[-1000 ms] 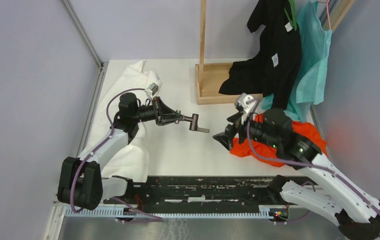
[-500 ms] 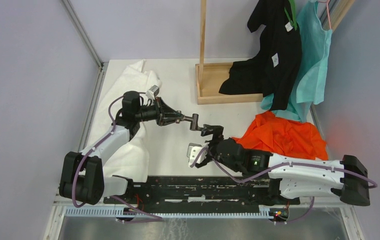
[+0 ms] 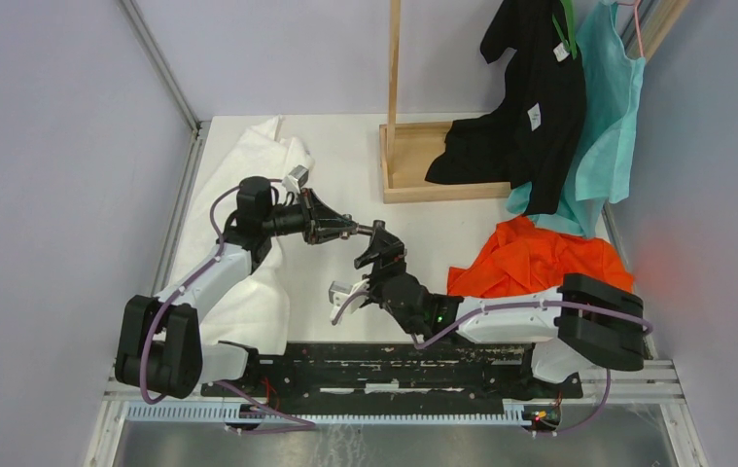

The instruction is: Install the water faucets

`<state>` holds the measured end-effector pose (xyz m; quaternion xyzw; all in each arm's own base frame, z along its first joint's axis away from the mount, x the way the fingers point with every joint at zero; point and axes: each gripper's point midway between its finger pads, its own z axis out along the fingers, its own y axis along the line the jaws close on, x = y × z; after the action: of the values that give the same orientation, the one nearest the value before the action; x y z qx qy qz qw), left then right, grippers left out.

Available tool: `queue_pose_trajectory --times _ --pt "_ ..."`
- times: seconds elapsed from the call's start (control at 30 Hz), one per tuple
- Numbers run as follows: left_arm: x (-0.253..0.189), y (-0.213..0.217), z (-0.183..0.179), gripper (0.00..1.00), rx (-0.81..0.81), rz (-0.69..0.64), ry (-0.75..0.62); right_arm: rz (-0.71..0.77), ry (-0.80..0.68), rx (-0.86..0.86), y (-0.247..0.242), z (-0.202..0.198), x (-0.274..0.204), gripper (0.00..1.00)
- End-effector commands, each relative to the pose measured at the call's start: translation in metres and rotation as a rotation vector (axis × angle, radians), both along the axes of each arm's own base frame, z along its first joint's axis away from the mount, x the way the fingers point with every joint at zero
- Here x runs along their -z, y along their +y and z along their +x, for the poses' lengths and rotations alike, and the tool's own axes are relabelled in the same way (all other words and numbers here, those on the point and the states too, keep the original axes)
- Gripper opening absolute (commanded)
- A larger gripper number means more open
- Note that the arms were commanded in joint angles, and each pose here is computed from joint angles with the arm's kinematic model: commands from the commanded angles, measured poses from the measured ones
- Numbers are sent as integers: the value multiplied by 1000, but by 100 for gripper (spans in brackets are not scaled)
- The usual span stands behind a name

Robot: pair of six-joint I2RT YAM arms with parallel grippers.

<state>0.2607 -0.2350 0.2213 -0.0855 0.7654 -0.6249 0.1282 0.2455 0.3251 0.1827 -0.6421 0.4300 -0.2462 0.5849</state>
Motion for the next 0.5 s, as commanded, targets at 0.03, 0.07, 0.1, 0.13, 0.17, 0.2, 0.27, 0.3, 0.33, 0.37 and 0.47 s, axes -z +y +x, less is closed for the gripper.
queue_pose_trajectory --times 0.03,0.07,0.1,0.13,0.17,0.2,0.27,0.3,0.33,0.37,0.47 --pt "-34 -3 0 3 28 -40 -103 146 -109 97 0 14 -43 71" --pt "-33 -3 -1 3 29 -40 -102 152 -94 115 -1 15 -43 60" --pt "-32 -3 -2 3 32 -40 -100 151 -79 125 -1 16 -43 48" --pt "-32 -3 -2 3 36 -40 -102 161 -67 131 -2 15 -45 40" --pt "-33 -3 -3 3 38 -41 -104 179 -59 131 -3 15 -46 34" --pt "-32 -3 -3 3 41 -40 -104 197 -52 129 -4 14 -49 28" --pt "-31 -3 -3 3 48 -33 -110 220 -24 120 -7 11 -52 21" --pt "-30 -3 -4 3 50 -30 -111 214 0 105 -7 9 -50 17" --pt "-29 -3 -4 3 52 -27 -112 203 38 90 -7 5 -47 13" --pt "-28 -3 -4 3 56 -26 -117 179 93 59 -5 0 -42 11" --pt "-27 -4 -11 3 112 -29 -138 178 375 -72 11 -29 -31 1"
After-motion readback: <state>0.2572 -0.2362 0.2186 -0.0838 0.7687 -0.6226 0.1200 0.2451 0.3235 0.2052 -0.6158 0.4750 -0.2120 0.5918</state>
